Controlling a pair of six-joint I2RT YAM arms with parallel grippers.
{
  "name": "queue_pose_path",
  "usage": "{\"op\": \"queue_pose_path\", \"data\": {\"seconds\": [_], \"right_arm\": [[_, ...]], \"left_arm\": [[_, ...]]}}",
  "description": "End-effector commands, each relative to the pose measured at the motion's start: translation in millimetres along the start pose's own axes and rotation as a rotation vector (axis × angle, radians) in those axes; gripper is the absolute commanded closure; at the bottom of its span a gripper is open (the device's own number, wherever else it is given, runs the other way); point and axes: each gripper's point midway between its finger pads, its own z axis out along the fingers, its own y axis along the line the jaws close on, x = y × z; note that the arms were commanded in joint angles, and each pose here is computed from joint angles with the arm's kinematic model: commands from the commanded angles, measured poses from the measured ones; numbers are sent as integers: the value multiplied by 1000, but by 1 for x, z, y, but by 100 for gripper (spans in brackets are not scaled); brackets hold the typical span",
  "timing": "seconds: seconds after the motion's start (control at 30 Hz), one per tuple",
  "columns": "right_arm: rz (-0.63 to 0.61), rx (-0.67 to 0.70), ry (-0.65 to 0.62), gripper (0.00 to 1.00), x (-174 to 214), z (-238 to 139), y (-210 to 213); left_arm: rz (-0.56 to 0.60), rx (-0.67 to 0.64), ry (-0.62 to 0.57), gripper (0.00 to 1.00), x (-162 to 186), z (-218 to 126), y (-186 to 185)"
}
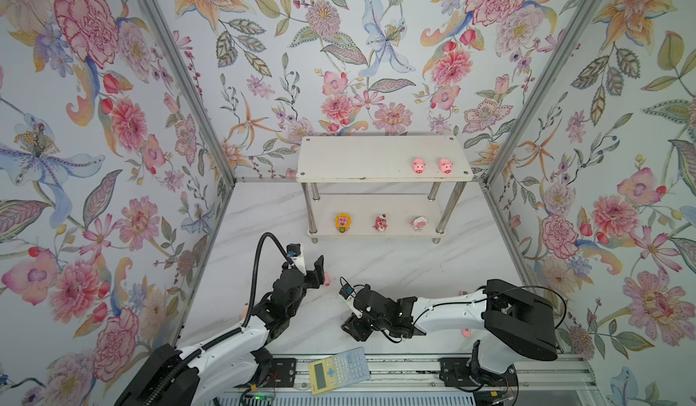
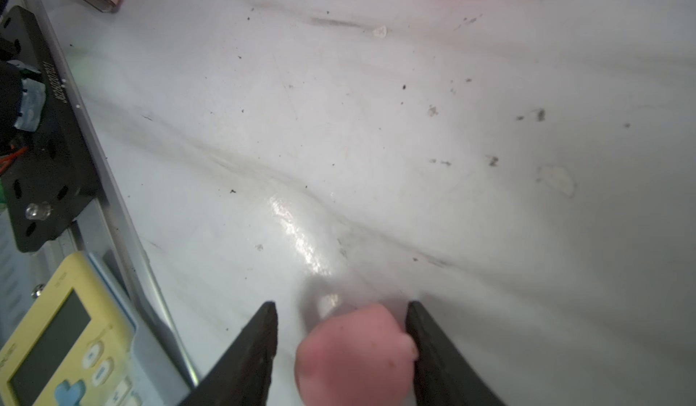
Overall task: Place and organize the plastic toys onto the shelf
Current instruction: 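Close the right gripper on the pig and lift it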
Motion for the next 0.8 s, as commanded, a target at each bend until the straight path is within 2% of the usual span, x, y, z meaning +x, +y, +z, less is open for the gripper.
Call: {"op": "queue_pose_path", "data": {"seconds": [0.0, 0.17, 0.43, 0.6, 0.63, 0.77], "right_arm": [[21, 65, 50, 41, 15, 2, -10], [7, 105, 50, 42, 16, -3, -14], [-50, 124, 49, 61, 8, -10, -25], [-82, 91, 7, 66, -24, -27, -32], [-92, 87, -9, 67, -34, -34, -34], [-140, 123, -85, 67, -88, -73, -47]], "left_arm": [[14, -32, 17, 24, 8, 2, 10], [17, -29, 24, 24, 12, 4, 10], [19, -34, 19, 24, 13, 4, 14], [15, -38, 4, 24, 8, 2, 16], [23, -49, 26, 24, 20, 0, 22], [22, -60, 25, 24, 22, -1, 27]]}}
